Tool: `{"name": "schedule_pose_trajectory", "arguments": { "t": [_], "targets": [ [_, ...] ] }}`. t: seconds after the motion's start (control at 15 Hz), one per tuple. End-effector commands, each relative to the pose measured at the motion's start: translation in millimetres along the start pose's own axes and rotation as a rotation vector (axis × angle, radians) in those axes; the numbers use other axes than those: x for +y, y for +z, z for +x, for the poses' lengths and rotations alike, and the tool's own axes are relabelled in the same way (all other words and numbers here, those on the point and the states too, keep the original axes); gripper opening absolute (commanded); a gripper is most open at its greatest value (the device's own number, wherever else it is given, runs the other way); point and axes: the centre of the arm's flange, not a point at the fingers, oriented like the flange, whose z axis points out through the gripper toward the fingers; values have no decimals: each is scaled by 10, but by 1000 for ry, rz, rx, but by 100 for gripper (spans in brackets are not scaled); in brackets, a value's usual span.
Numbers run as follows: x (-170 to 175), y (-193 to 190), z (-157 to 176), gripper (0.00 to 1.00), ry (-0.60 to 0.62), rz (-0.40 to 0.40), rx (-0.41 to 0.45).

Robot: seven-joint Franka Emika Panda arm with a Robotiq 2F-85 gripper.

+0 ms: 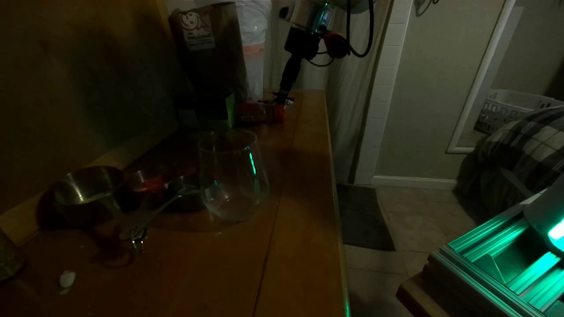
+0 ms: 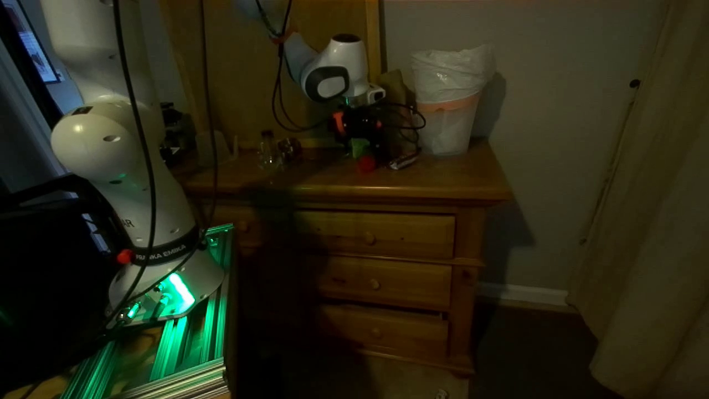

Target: Put the bottle upright

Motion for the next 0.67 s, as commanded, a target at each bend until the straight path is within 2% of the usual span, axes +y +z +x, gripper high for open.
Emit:
{"name": "schedule_pose_trajectory", "arguments": {
  "t": [0.0,0.33,0.6],
  "targets": [
    [-15,-61,-203,100,-22,0,45],
    [68,23,-333,100,-56,-47,80],
    [63,58,-377,100,-66,-47,109]
  ]
}}
